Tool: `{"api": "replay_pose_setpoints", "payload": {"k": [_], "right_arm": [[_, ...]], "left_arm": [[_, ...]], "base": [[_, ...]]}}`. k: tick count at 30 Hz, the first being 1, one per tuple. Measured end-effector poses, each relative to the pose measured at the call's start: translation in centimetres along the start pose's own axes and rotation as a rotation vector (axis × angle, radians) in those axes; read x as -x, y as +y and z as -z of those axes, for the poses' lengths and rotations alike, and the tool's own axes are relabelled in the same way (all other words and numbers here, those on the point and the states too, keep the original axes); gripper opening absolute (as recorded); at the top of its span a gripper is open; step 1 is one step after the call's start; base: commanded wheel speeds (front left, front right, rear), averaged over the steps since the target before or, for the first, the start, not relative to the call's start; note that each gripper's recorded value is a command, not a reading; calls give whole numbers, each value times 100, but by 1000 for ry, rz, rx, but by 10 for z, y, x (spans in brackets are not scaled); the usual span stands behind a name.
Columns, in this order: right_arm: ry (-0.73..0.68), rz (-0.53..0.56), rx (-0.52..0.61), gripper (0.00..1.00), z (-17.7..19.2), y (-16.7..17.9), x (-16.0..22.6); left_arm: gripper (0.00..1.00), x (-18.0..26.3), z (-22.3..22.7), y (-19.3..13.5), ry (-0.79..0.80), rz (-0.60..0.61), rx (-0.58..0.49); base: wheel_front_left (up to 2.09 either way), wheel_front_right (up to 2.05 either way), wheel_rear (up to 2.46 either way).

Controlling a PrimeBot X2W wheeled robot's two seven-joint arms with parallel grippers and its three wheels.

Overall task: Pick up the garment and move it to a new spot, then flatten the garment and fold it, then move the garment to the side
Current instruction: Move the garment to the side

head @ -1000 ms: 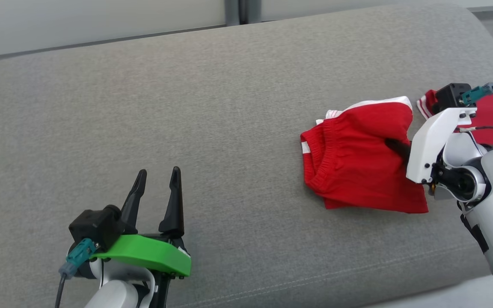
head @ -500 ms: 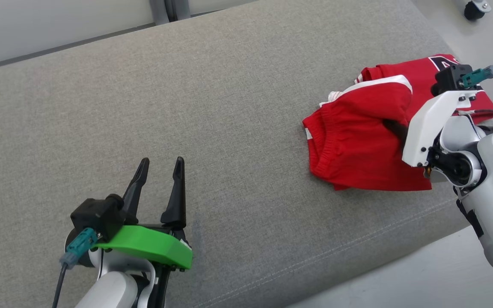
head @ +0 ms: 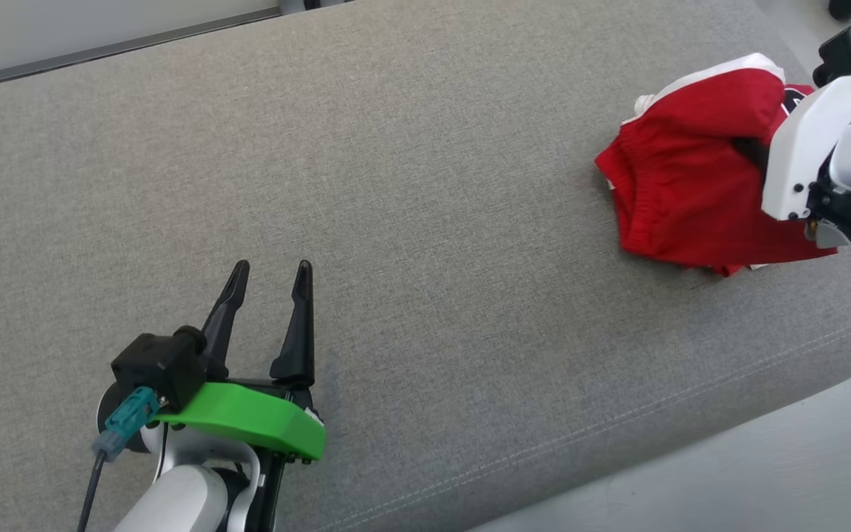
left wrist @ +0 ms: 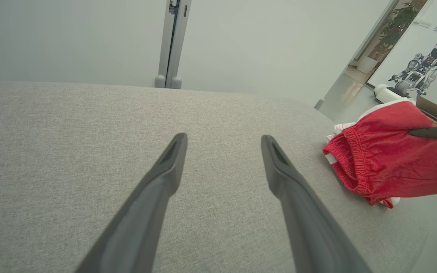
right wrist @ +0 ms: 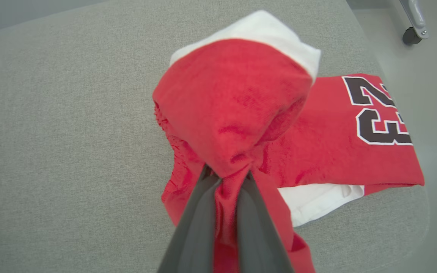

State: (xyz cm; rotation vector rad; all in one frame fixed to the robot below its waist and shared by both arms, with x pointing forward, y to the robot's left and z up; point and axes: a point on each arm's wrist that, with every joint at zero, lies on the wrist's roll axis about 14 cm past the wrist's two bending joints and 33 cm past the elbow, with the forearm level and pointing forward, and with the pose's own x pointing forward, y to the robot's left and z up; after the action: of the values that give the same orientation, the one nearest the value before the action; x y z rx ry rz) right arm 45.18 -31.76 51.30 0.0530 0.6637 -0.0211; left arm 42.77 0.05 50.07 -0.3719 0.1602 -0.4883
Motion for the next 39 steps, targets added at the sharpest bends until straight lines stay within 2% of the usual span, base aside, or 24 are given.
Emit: {"api": "replay_pose_setpoints", "payload": {"k": [6, 11, 19, 26, 31, 39], "right_arm": [[23, 39, 61, 0, -19, -15, 4], [47, 72, 67, 0, -24, -29, 3], [115, 186, 71, 0, -7, -67, -13], [132, 239, 85, 0, 0, -82, -34], [148, 299, 146, 0, 2, -95, -48], [135, 328, 274, 0, 4, -98, -75]], "left_arm": [[100, -1, 1, 7, 8, -13, -7], [100, -5, 1, 11, 13, -16, -11], [100, -9, 4, 23, 32, -27, -29], [100, -11, 6, 34, 46, -44, -44], [100, -11, 10, 42, 63, -57, -49], [100, -13, 19, 55, 96, -76, -59]], "base": [[0, 0, 0], [0, 0, 0], [0, 0, 0], [0, 0, 0], [0, 0, 0], [0, 0, 0]]}}
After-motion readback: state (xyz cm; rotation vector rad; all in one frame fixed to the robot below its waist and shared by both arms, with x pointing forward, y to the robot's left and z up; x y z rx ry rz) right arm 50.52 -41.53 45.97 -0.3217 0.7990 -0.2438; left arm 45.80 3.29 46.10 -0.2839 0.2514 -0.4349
